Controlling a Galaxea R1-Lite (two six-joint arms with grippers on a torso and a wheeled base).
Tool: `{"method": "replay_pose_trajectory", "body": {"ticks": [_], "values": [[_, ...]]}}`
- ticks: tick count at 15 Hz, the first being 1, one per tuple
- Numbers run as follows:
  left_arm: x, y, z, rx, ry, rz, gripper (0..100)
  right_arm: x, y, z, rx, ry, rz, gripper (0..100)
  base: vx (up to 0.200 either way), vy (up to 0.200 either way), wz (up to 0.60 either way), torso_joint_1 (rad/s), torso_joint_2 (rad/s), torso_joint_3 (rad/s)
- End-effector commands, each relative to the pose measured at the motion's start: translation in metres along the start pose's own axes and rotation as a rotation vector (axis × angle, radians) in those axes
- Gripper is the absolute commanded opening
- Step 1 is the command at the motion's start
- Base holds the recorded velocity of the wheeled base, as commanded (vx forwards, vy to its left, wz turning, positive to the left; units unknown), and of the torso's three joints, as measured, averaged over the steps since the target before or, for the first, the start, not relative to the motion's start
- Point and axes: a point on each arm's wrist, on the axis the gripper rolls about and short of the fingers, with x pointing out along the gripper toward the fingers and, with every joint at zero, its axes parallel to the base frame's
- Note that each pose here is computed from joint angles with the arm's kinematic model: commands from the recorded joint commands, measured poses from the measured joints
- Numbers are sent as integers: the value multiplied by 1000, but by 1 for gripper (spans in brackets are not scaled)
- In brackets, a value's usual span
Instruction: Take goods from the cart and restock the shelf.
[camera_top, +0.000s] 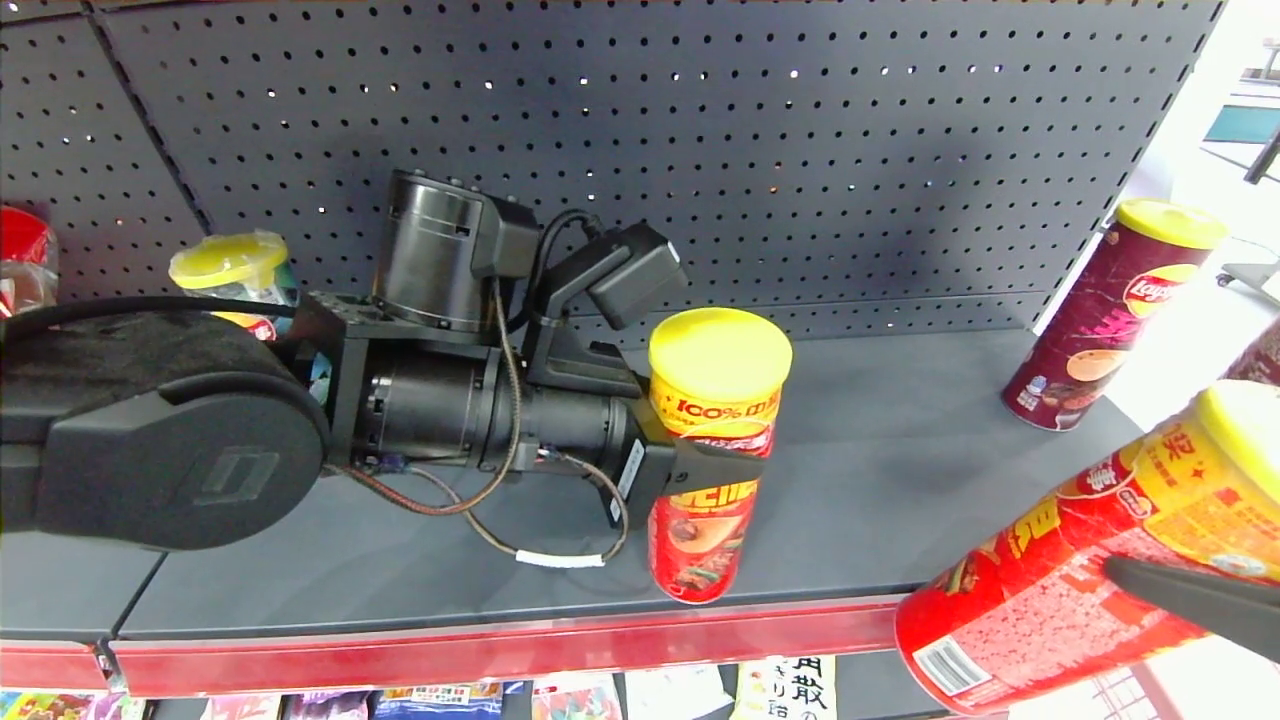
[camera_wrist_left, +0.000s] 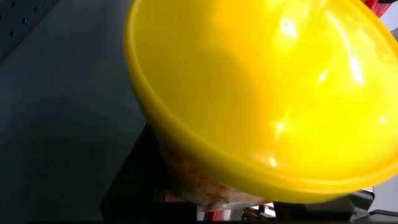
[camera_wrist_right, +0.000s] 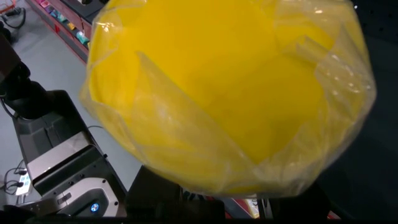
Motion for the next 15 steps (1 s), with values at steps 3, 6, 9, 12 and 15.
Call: {"method": "replay_pose_trajectory", "body": {"ticks": [3,6,9,12,15], "values": [[2,-1,-4,-4,11,-7,100,1,0,0,2,3,2,0,0,0,0,0,0,0],[2,-1,-7,4,-4,-2,100,1,-1,0,2,5,1,0,0,0,0,0,0,0],[-2,-3,-9,6,-11,1,100,5,-3,6,0,1,2,0,0,0,0,0,0,0],[-15,-10,-17,2,1,17,100,26,-15,32,-5,-1,18,0,0,0,0,0,0,0],[-33,-10,-29,-3,-1,87,100,56,-30,41,15,45,32,0,0,0,0,0,0,0]]}}
